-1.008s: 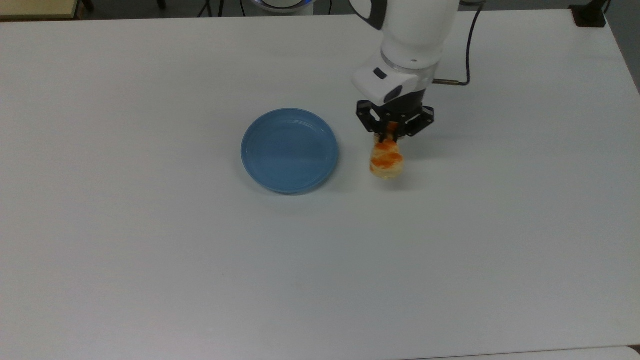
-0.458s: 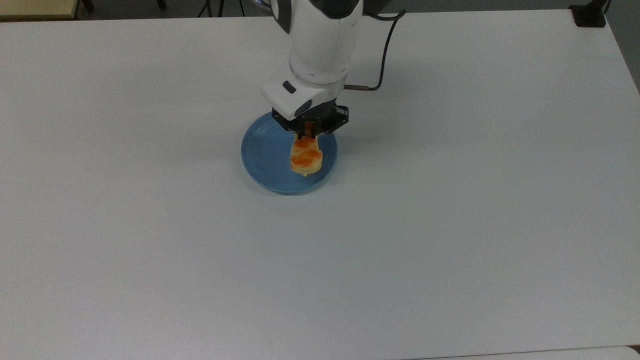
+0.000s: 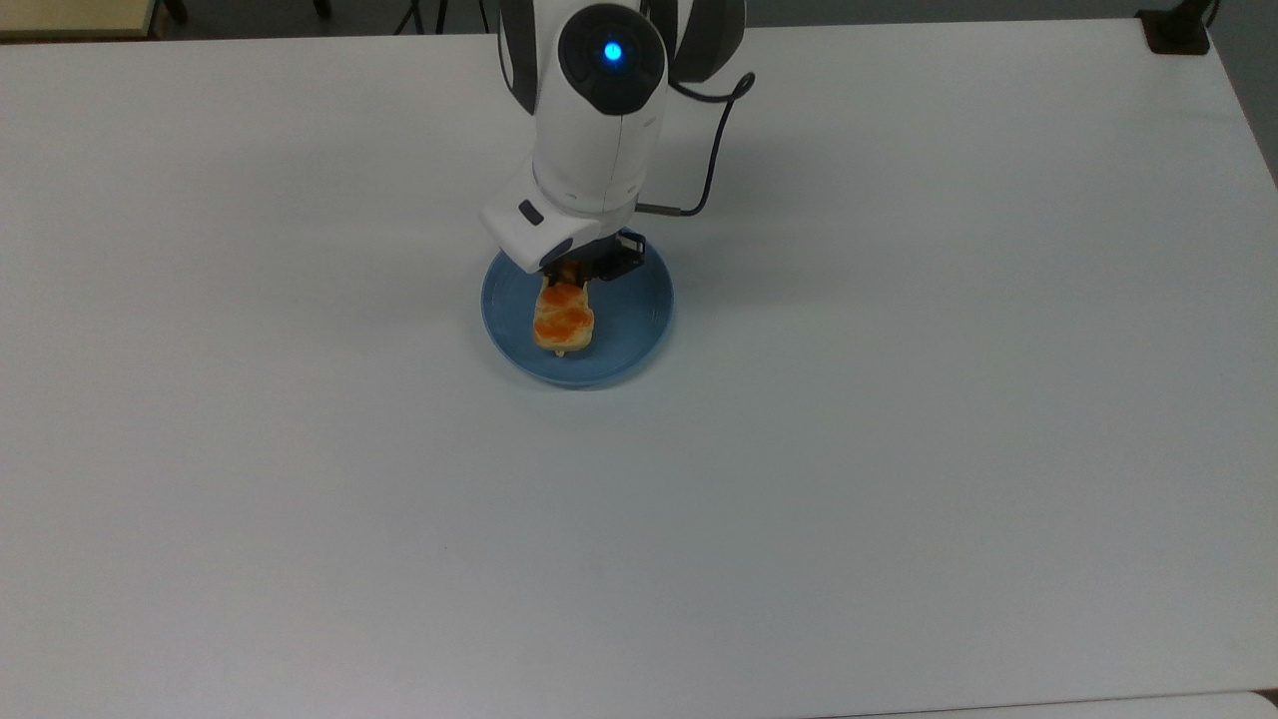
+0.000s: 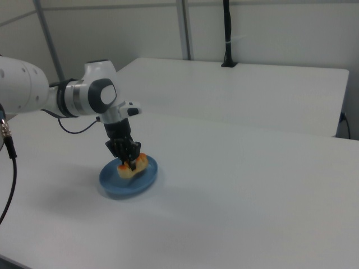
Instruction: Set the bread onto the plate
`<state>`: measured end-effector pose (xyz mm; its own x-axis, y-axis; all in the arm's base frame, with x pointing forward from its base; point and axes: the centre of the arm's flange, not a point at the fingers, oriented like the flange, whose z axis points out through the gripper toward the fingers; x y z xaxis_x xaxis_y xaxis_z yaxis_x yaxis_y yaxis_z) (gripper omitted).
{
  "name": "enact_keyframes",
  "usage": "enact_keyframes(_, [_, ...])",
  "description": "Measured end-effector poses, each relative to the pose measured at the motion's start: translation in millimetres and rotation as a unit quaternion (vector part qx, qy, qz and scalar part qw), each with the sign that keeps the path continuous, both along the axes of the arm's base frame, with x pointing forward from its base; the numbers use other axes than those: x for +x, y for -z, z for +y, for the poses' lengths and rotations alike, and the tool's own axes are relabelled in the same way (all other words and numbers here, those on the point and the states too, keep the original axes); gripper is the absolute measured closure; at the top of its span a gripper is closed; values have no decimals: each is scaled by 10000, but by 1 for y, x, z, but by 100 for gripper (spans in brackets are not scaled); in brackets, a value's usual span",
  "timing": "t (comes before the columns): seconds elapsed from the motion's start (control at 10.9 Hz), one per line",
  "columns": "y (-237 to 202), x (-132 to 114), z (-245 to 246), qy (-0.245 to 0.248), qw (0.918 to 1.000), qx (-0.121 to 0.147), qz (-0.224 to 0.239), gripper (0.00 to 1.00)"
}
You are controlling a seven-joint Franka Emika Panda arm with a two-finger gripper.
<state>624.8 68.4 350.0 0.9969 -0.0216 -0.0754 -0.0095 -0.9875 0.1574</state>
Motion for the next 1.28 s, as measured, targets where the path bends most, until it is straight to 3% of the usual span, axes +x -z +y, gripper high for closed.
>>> enact_keyframes(0.37, [13,2,-2,-40,10000,-40,52,19])
enact_keyframes(0.46, [12,1,-3,-23,9999,-61,93,1])
enact_keyframes(0.73, [-30,-1,-16,114,9998,-170,-9,0])
enact_keyframes(1.01, [-137,-22,-54,598,9973,-384,-202,0])
enact_keyframes(1.28, [-243,-62,-107,1320,9874,-63,-872,0])
